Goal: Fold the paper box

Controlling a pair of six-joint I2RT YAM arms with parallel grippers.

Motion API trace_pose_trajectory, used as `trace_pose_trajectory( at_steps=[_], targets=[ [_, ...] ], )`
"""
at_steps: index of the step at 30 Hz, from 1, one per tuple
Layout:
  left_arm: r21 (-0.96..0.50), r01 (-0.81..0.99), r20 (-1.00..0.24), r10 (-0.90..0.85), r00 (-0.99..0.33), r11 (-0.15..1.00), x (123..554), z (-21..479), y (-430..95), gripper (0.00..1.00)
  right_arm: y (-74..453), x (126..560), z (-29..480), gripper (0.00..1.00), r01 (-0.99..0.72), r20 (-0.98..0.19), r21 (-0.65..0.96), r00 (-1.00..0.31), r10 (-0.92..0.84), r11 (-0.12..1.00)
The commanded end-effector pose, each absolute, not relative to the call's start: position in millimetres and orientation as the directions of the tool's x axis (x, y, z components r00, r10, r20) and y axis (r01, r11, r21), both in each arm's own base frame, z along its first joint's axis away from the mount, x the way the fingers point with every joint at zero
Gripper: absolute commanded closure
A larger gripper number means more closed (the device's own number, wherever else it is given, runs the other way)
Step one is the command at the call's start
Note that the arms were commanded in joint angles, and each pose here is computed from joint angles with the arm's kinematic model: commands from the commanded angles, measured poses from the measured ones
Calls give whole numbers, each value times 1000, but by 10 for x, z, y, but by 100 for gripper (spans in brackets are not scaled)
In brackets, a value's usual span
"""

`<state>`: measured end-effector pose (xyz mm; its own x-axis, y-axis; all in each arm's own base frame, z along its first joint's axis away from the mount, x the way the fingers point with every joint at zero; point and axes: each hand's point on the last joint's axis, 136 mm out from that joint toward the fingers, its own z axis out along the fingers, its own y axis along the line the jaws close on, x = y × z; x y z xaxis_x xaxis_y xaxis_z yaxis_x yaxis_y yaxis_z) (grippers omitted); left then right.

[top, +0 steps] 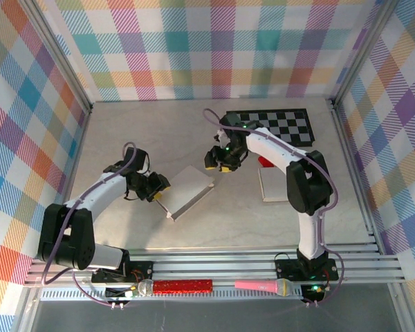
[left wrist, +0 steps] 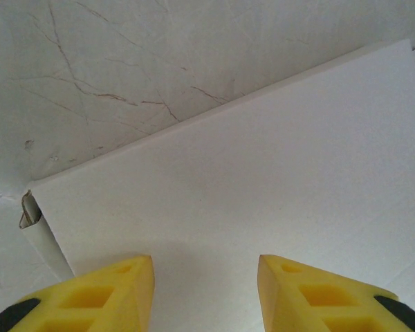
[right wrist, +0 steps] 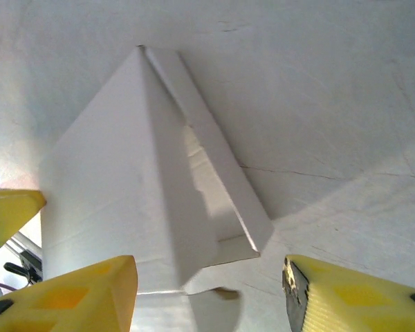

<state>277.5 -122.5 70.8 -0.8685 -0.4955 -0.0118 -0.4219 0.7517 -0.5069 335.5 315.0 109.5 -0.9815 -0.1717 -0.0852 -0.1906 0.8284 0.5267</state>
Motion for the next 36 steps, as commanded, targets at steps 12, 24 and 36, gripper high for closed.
trace_pose_trajectory(
  at_steps=[12,24,36],
  targets=[
    [-494,-393,10,-447,-894,775,2798,482,-1327,57,3295,3158,700,42,-343,-30,414,-931,-365,843],
    [-539,-280,-23,-346,-938,794,3129,449,-1723,57,2860,3110,408,50,-288,41,224,-952,-304,931],
    [-475,-213,-171,-328,-929,853,3069,1031,-1539,50,2698,2991,376,52,-208,75,213,-971,-228,955]
  ],
)
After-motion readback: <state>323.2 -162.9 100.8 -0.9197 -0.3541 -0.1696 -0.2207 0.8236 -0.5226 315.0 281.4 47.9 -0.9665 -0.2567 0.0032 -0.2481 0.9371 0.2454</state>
